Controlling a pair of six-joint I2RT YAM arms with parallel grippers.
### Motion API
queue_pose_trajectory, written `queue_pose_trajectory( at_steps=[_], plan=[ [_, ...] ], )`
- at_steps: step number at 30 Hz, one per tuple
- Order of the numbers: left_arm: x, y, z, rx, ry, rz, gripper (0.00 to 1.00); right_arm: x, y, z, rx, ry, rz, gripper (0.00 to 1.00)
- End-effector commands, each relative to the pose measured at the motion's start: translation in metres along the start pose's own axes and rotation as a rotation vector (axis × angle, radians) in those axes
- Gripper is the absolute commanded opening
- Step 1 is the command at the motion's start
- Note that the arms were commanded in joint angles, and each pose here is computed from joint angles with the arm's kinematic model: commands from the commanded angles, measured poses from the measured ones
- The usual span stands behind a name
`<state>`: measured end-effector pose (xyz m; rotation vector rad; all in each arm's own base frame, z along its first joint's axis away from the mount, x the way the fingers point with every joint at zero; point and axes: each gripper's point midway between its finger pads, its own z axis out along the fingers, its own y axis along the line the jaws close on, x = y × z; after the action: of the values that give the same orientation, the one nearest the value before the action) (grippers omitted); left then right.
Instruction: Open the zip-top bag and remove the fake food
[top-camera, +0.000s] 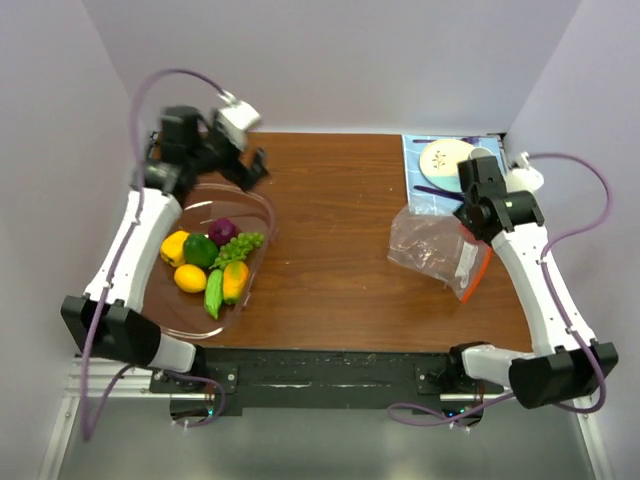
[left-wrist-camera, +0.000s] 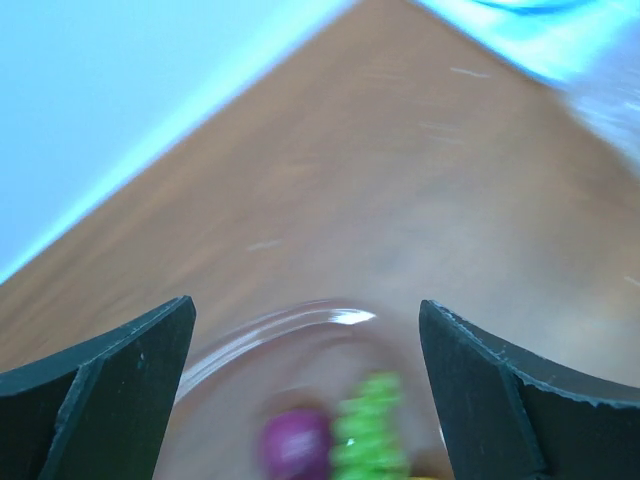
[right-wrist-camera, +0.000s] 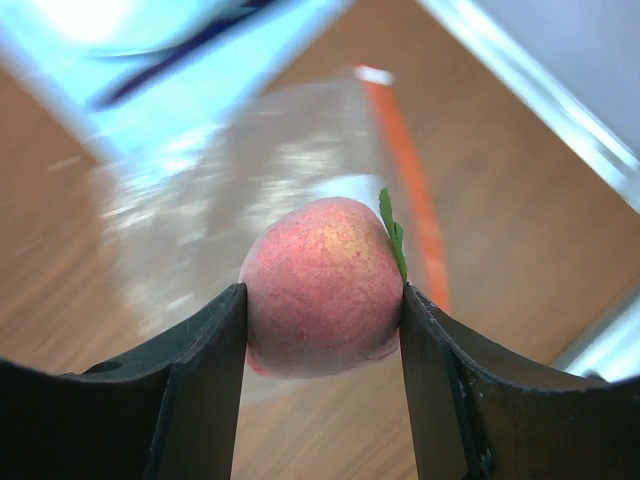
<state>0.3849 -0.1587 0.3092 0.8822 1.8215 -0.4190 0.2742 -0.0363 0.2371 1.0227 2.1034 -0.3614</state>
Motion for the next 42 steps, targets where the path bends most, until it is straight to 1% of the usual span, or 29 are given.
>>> queue_pose_trajectory(
  at_steps=[1, 3, 4, 5, 6, 7, 8, 9, 10, 11, 13, 14, 15, 16, 17, 19, 21, 23, 25, 26, 28, 30, 32, 33, 35, 36, 39, 40, 42],
  plan=[
    [0.012, 0.110, -0.052, -0.228, -0.026, -0.162, 1.00, -0.014, 0.080, -0.068, -0.322, -0.041, -0.164, 0.00],
    [0.034, 0.144, -0.079, -0.318, -0.002, -0.176, 1.00, 0.003, 0.109, -0.080, -0.384, -0.005, -0.239, 0.00],
    [0.044, 0.152, -0.088, -0.345, 0.010, -0.191, 1.00, 0.011, 0.130, -0.103, -0.472, 0.004, -0.272, 0.00],
    [0.050, 0.158, -0.097, -0.350, 0.008, -0.205, 1.00, 0.017, 0.145, -0.114, -0.518, 0.006, -0.289, 0.00],
    [0.067, 0.173, -0.116, -0.397, 0.025, -0.226, 1.00, 0.035, 0.165, -0.114, -0.531, 0.030, -0.347, 0.00],
    [0.080, 0.177, -0.125, -0.414, 0.047, -0.251, 1.00, 0.044, 0.185, -0.142, -0.615, 0.026, -0.382, 0.00],
    [0.091, 0.183, -0.133, -0.434, 0.061, -0.273, 1.00, 0.057, 0.200, -0.151, -0.651, 0.043, -0.424, 0.00],
    [0.109, 0.197, -0.153, -0.491, 0.077, -0.297, 1.00, 0.082, 0.221, -0.149, -0.655, 0.069, -0.494, 0.00],
    [0.124, 0.201, -0.161, -0.517, 0.095, -0.323, 1.00, 0.092, 0.240, -0.175, -0.729, 0.061, -0.530, 0.00],
    [0.136, 0.208, -0.172, -0.562, 0.114, -0.334, 1.00, 0.102, 0.251, -0.185, -0.757, 0.063, -0.560, 0.00],
    [0.163, 0.219, -0.192, -0.645, 0.161, -0.338, 1.00, 0.129, 0.282, -0.207, -0.821, 0.071, -0.621, 0.00],
    [0.168, 0.224, -0.206, -0.721, 0.190, -0.323, 1.00, 0.139, 0.289, -0.214, -0.844, 0.084, -0.640, 0.00],
    [0.184, 0.224, -0.212, -0.755, 0.224, -0.321, 1.00, 0.147, 0.298, -0.221, -0.870, 0.087, -0.657, 0.00],
    [0.178, 0.230, -0.223, -0.810, 0.216, -0.272, 1.00, 0.155, 0.312, -0.234, -0.920, 0.091, -0.650, 0.00],
    [0.186, 0.233, -0.231, -0.860, 0.252, -0.259, 1.00, 0.164, 0.320, -0.241, -0.957, 0.110, -0.652, 0.00],
    [0.200, 0.234, -0.235, -0.894, 0.301, -0.226, 1.00, 0.186, 0.340, -0.263, -1.085, 0.176, -0.650, 0.00],
    [0.221, 0.236, -0.243, -0.939, 0.381, -0.203, 1.00, 0.207, 0.348, -0.281, -1.193, 0.238, -0.668, 0.00],
    [0.239, 0.235, -0.247, -0.953, 0.443, -0.191, 1.00, 0.234, 0.363, -0.289, -1.282, 0.282, -0.676, 0.00],
    [0.263, 0.224, -0.238, -0.909, 0.489, -0.218, 0.97, 0.260, 0.370, -0.300, -1.375, 0.359, -0.696, 0.00],
    [0.272, 0.220, -0.234, -0.888, 0.511, -0.219, 0.96, 0.278, 0.374, -0.295, -1.380, 0.393, -0.715, 0.00],
    [0.290, 0.211, -0.232, -0.881, 0.556, -0.235, 0.96, 0.295, 0.377, -0.300, -1.411, 0.420, -0.733, 0.00],
    [0.303, 0.205, -0.230, -0.871, 0.584, -0.224, 0.97, 0.319, 0.379, -0.291, -1.397, 0.444, -0.770, 0.00],
    [0.307, 0.203, -0.233, -0.882, 0.601, -0.210, 0.98, 0.334, 0.381, -0.280, -1.370, 0.464, -0.790, 0.00],
    [0.311, 0.199, -0.232, -0.872, 0.610, -0.214, 0.98, 0.338, 0.381, -0.277, -1.363, 0.471, -0.798, 0.04],
    [0.315, 0.196, -0.229, -0.853, 0.618, -0.214, 0.98, 0.344, 0.379, -0.272, -1.352, 0.481, -0.813, 0.18],
    [0.319, 0.193, -0.228, -0.848, 0.623, -0.223, 0.98, 0.344, 0.378, -0.272, -1.352, 0.480, -0.820, 0.35],
    [0.325, 0.186, -0.222, -0.804, 0.631, -0.237, 1.00, 0.333, 0.375, -0.274, -1.351, 0.446, -0.835, 0.58],
    [0.324, 0.183, -0.217, -0.779, 0.614, -0.241, 1.00, 0.329, 0.372, -0.273, -1.341, 0.434, -0.844, 0.75],
    [0.326, 0.173, -0.211, -0.736, 0.605, -0.260, 1.00, 0.315, 0.370, -0.270, -1.323, 0.372, -0.864, 0.92]
  ],
)
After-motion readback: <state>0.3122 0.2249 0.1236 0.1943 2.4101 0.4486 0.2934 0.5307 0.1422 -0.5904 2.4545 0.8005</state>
